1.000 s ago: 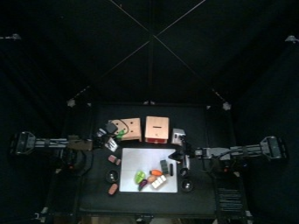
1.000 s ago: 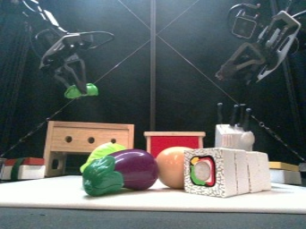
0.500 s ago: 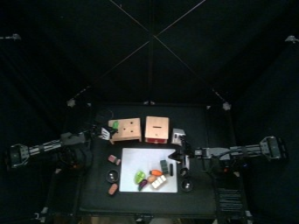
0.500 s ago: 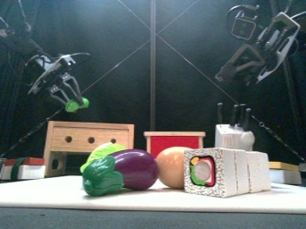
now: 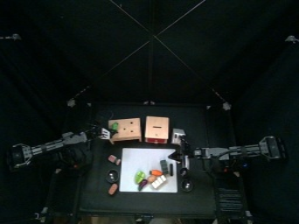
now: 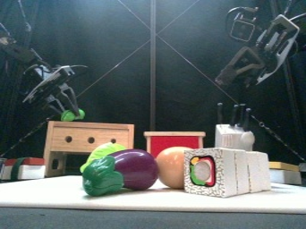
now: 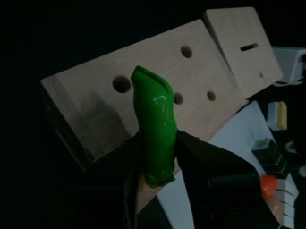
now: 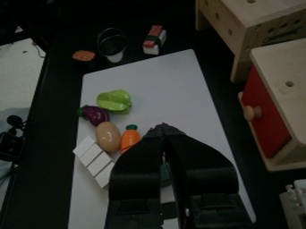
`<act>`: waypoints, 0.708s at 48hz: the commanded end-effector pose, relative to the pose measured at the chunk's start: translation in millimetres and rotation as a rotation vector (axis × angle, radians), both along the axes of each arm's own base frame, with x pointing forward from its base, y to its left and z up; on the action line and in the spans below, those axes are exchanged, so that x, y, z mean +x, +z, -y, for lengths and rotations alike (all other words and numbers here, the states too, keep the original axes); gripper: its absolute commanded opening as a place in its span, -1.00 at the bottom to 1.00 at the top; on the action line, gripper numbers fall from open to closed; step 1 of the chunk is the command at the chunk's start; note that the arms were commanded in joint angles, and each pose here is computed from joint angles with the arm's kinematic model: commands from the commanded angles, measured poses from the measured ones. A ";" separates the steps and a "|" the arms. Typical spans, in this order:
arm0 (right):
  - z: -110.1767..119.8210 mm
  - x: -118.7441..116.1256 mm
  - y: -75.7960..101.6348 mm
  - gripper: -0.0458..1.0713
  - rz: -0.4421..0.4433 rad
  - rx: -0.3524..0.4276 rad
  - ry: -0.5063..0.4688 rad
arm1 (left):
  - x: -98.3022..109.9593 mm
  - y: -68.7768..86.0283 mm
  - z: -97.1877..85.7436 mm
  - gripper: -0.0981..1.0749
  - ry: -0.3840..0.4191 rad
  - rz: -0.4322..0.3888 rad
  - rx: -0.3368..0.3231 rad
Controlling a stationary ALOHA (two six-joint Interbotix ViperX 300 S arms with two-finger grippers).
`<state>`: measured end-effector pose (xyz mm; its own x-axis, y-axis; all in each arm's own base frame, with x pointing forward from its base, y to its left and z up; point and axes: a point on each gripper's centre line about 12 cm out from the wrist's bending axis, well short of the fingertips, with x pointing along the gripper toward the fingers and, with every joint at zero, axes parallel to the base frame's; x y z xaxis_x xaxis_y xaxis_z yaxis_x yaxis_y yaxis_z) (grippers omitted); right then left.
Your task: Place peas onto bench
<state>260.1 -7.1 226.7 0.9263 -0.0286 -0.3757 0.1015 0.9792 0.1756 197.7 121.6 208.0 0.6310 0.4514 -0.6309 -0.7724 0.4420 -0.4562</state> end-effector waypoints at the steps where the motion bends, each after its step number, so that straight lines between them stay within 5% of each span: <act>1: 1.4 4.4 10.2 -0.87 0.031 -0.001 -0.005 | 3.7 5.1 -5.5 0.17 0.010 0.013 0.007; 21: 1.4 5.0 9.9 -0.87 0.029 -0.002 -0.004 | 3.1 3.8 -6.5 0.48 0.019 0.014 0.000; 34: 1.4 5.0 9.9 -0.87 0.029 -0.002 -0.004 | 5.5 7.5 -6.5 0.52 0.012 0.023 0.007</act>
<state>260.9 -7.5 224.7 0.9233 -0.0298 -0.3828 0.1036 0.9793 0.1737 197.8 125.2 205.1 0.6206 0.4547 -0.6389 -0.7816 0.4238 -0.4577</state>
